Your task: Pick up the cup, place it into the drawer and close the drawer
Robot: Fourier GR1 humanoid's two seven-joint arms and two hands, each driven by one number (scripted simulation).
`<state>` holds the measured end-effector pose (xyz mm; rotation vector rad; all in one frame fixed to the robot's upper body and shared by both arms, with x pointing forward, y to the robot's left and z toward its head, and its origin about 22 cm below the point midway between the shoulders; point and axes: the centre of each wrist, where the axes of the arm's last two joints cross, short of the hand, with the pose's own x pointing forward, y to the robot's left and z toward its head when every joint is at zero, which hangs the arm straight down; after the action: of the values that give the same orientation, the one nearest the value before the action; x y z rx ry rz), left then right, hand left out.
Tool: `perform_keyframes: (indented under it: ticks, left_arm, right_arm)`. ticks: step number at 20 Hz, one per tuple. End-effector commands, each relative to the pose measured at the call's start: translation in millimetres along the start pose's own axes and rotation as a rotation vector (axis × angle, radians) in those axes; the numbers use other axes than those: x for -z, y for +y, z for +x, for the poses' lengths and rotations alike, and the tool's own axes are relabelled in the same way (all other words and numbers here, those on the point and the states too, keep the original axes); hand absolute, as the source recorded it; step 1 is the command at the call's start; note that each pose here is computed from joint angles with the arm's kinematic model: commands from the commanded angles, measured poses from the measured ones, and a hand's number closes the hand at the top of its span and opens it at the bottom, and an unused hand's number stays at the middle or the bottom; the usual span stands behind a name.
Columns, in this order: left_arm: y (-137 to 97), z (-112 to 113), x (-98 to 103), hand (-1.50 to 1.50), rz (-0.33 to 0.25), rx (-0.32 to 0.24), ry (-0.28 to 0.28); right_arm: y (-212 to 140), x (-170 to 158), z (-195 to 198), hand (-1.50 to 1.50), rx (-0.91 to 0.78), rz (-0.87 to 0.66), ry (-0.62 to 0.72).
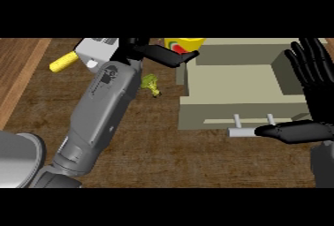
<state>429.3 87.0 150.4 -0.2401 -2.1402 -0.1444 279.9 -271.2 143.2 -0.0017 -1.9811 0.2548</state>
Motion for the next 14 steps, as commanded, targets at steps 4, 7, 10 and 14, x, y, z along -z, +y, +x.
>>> perform_keyframes:
  ticks: [4,7,10,14]
  left_arm:
    - [-48,22,39,1.5,0.012,0.123,0.138]
    - [-48,9,37,1.5,0.005,0.143,0.227]
    - [-51,2,37,1.5,0.013,0.208,0.258]
    - [-45,-19,22,1.5,-0.053,0.239,0.357]
  right_arm:
    - [-6,-1,1,-1.5,0.012,0.028,-0.022]
    - [-12,1,-3,-1.5,0.011,0.048,-0.022]
    - [-5,12,0,-1.5,0.019,0.043,-0.041]
    - [-5,17,13,-1.5,0.043,0.082,-0.064]
